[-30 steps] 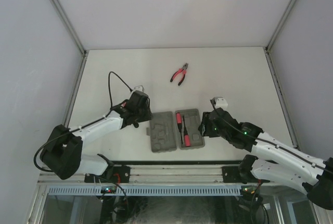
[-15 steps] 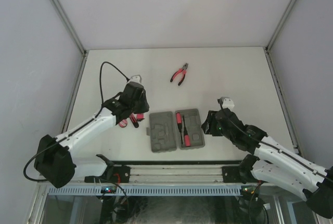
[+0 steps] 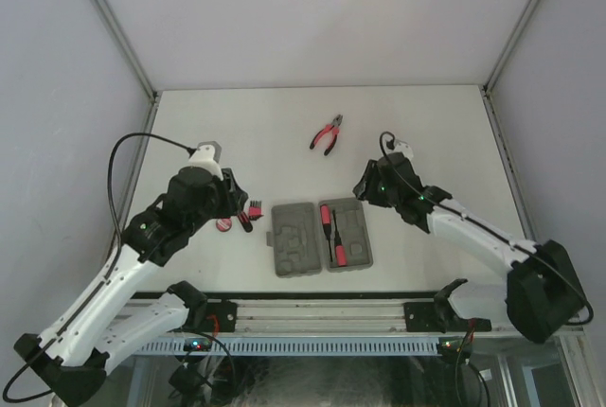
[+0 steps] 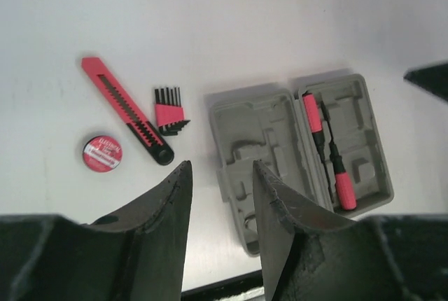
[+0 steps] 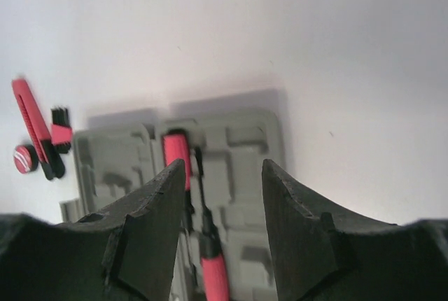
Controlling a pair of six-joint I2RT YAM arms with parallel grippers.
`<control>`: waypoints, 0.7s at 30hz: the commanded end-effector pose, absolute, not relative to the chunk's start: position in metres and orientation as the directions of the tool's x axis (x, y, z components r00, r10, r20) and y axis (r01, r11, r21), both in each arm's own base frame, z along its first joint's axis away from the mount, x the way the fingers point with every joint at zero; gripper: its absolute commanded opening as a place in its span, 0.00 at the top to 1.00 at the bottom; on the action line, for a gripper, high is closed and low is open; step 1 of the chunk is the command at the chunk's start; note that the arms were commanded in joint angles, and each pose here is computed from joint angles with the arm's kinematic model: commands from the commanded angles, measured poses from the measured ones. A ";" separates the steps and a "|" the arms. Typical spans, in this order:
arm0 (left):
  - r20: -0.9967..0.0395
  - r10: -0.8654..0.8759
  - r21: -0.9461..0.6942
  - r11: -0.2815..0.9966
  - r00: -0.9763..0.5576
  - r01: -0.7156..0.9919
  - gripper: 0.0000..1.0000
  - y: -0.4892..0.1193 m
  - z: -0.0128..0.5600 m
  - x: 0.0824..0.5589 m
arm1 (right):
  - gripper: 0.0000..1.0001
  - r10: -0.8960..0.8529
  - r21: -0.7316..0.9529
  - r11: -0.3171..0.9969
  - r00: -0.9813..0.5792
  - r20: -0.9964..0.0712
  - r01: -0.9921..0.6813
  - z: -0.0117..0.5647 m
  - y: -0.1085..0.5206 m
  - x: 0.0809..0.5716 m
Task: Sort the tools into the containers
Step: Move the pliers to the center of the board.
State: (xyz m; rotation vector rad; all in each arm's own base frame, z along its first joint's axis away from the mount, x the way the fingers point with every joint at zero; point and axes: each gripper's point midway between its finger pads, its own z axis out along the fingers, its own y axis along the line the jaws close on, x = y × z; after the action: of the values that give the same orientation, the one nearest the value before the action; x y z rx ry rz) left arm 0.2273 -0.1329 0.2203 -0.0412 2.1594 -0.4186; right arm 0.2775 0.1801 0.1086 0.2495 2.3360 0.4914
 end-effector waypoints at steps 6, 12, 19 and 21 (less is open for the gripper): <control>-0.847 -0.070 -0.176 0.972 -0.528 0.154 0.55 -0.100 0.241 0.210 | 0.53 0.361 0.495 0.869 -0.683 -0.634 0.000 0.134 0.220 0.370; -0.848 -0.053 -0.154 0.977 -0.528 0.148 0.54 -0.093 0.223 0.205 | 0.52 0.375 0.488 0.872 -0.694 -0.614 0.040 0.121 0.222 0.413; -0.859 -0.041 -0.148 0.974 -0.510 0.172 0.53 -0.093 0.227 0.204 | 0.52 0.349 0.489 0.872 -0.725 -0.594 0.020 0.102 0.237 0.453; -0.862 -0.045 -0.145 0.976 -0.506 0.160 0.53 -0.090 0.228 0.204 | 0.52 0.341 0.490 0.871 -0.740 -0.580 0.018 0.095 0.240 0.463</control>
State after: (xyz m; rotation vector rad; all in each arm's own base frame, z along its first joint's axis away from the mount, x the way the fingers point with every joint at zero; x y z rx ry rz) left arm 0.1998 -0.0939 0.2308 0.0672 2.1004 -0.2860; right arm 0.4360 0.2270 0.0810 0.3189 2.3845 0.5427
